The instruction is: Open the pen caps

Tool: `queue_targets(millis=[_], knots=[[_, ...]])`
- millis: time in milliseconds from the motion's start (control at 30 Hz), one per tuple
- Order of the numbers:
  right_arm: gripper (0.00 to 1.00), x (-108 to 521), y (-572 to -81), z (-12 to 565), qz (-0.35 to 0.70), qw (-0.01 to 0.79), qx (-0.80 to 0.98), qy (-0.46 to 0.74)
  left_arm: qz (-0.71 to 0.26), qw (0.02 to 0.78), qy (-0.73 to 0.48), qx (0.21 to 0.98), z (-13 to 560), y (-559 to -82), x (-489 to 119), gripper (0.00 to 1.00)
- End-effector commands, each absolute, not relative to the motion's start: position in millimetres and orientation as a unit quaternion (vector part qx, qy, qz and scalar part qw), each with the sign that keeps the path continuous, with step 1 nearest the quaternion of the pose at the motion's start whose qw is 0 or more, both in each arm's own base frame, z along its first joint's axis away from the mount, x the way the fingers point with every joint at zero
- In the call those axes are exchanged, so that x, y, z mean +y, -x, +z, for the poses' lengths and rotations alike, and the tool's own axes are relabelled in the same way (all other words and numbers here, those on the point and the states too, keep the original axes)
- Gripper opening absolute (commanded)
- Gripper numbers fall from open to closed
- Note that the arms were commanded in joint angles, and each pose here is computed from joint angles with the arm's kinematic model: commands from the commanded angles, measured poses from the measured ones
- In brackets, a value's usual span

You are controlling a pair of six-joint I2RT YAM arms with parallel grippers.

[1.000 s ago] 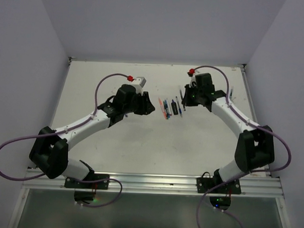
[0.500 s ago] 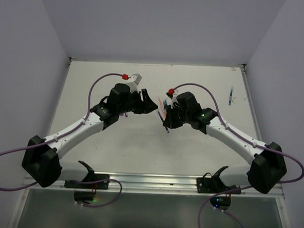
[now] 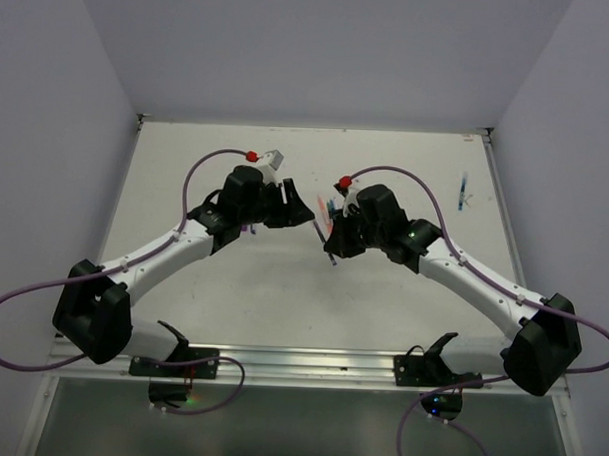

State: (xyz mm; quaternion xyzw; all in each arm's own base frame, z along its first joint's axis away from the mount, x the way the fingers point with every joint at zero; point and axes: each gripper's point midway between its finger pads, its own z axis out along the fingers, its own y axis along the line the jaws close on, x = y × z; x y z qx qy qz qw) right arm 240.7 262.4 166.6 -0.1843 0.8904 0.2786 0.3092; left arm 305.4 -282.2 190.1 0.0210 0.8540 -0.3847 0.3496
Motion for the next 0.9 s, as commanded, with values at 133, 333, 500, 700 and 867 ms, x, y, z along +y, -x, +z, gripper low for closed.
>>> queue_targets(millis=[133, 333, 500, 700, 867], knots=[[0.00, 281.5, -237.5, 195.8, 0.330, 0.330, 0.863, 0.194, -0.426, 0.322, -0.018, 0.845, 187.6, -306.3, -294.7, 0.58], [0.00, 286.1, -238.4, 197.8, 0.335, 0.331, 0.860, 0.196, -0.452, 0.321, -0.022, 0.832, 194.0, -306.5, -302.4, 0.55], [0.00, 288.0, -238.5, 192.7, 0.336, 0.327, 0.861, 0.197, -0.464, 0.311, -0.022, 0.829, 190.5, -302.1, -302.9, 0.39], [0.06, 286.1, -242.6, 189.3, 0.326, 0.334, 0.862, 0.195, -0.471, 0.305, -0.017, 0.827, 186.5, -301.6, -298.6, 0.00], [0.31, 287.0, -251.7, 190.8, 0.313, 0.344, 0.864, 0.194, -0.486, 0.292, -0.018, 0.824, 183.8, -298.3, -301.5, 0.00]])
